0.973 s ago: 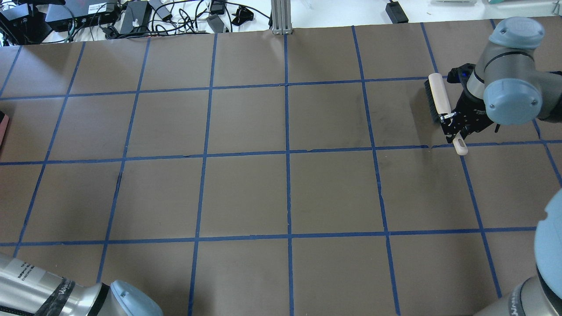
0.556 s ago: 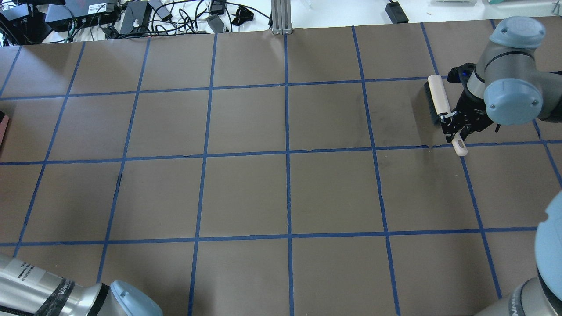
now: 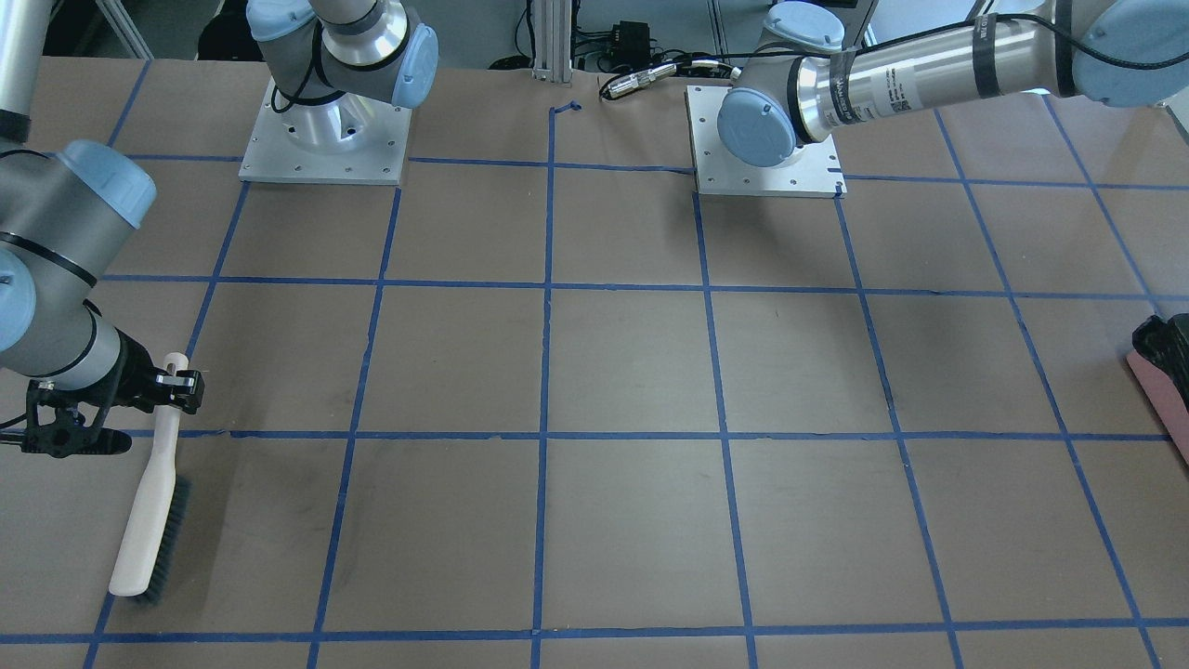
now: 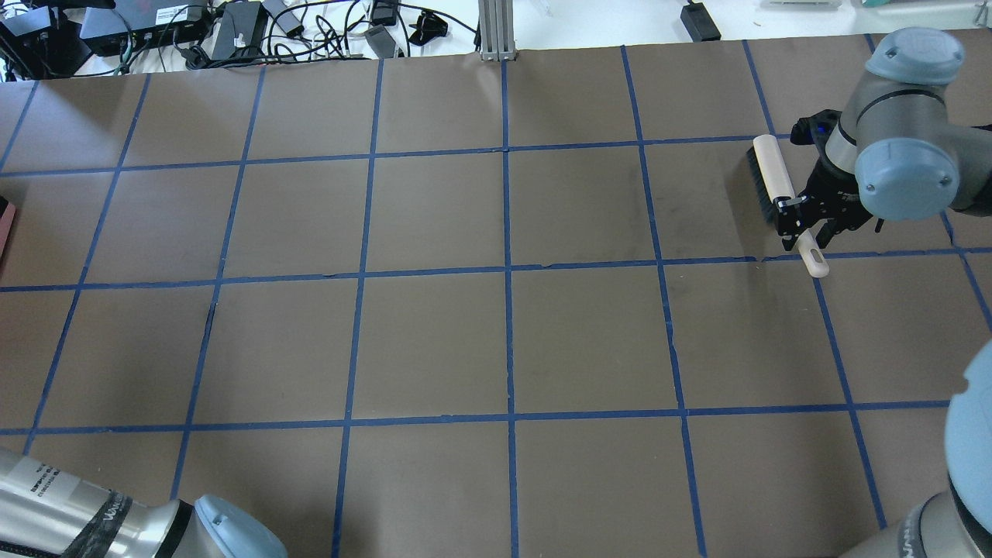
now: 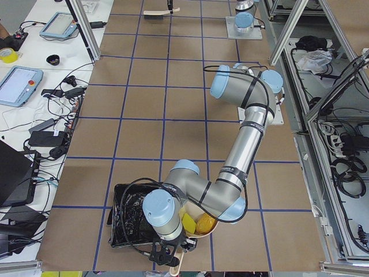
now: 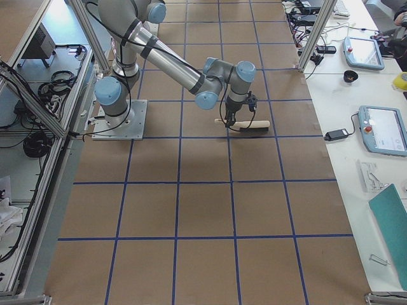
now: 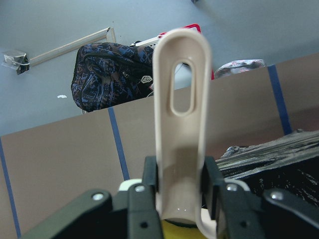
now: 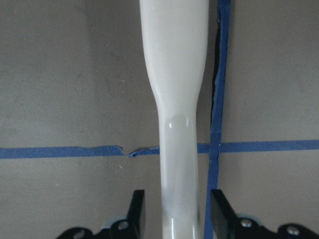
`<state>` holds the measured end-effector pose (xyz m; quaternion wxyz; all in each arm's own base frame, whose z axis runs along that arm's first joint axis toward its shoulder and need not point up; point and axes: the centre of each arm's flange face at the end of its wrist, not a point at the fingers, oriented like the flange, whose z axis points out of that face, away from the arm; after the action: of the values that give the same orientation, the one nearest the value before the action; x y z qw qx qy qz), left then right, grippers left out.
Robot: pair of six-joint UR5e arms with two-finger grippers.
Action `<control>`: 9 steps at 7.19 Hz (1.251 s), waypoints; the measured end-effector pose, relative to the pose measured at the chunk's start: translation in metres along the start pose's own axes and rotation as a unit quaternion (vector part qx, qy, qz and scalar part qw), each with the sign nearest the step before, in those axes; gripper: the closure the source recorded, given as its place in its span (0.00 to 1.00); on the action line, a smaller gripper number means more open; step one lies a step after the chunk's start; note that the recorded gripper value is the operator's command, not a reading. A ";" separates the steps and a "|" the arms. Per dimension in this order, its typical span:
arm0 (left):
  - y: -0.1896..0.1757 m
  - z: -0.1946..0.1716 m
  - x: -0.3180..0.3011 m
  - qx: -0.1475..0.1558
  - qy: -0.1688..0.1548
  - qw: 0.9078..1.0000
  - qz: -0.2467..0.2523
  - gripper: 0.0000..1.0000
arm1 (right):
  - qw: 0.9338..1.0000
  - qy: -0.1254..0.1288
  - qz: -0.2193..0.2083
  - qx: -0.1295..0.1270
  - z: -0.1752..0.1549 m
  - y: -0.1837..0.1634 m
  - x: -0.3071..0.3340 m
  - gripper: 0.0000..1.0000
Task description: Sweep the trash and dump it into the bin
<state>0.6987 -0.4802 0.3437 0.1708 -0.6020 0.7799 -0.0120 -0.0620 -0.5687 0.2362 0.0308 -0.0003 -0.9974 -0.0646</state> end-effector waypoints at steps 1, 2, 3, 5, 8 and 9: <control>0.002 0.001 0.000 -0.006 -0.001 1.000 0.004 1.00 | 1.000 0.000 0.000 0.000 0.000 0.000 0.000 0.44; 0.003 0.003 0.001 -0.012 -0.002 1.000 0.007 1.00 | 1.000 0.000 0.000 0.000 0.000 0.000 0.000 0.42; 0.004 0.004 0.001 -0.015 -0.003 1.000 0.010 1.00 | 1.000 0.000 0.000 0.001 0.000 0.000 0.000 0.29; 0.002 0.000 -0.001 -0.007 -0.006 1.000 0.014 1.00 | 1.000 0.002 0.002 0.006 -0.004 -0.001 0.001 0.00; -0.011 -0.033 -0.007 0.030 0.016 0.999 -0.002 1.00 | 0.999 0.013 0.005 0.037 -0.040 0.007 0.002 0.00; -0.014 -0.040 -0.006 0.037 0.027 0.999 -0.007 1.00 | 0.999 0.016 0.006 0.045 -0.052 0.012 0.002 0.00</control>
<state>0.7019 -0.4858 0.3863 0.1722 -0.5998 0.7792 -0.0583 -0.0603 -0.5633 0.2891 0.0473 -0.0037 -0.9987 -0.0194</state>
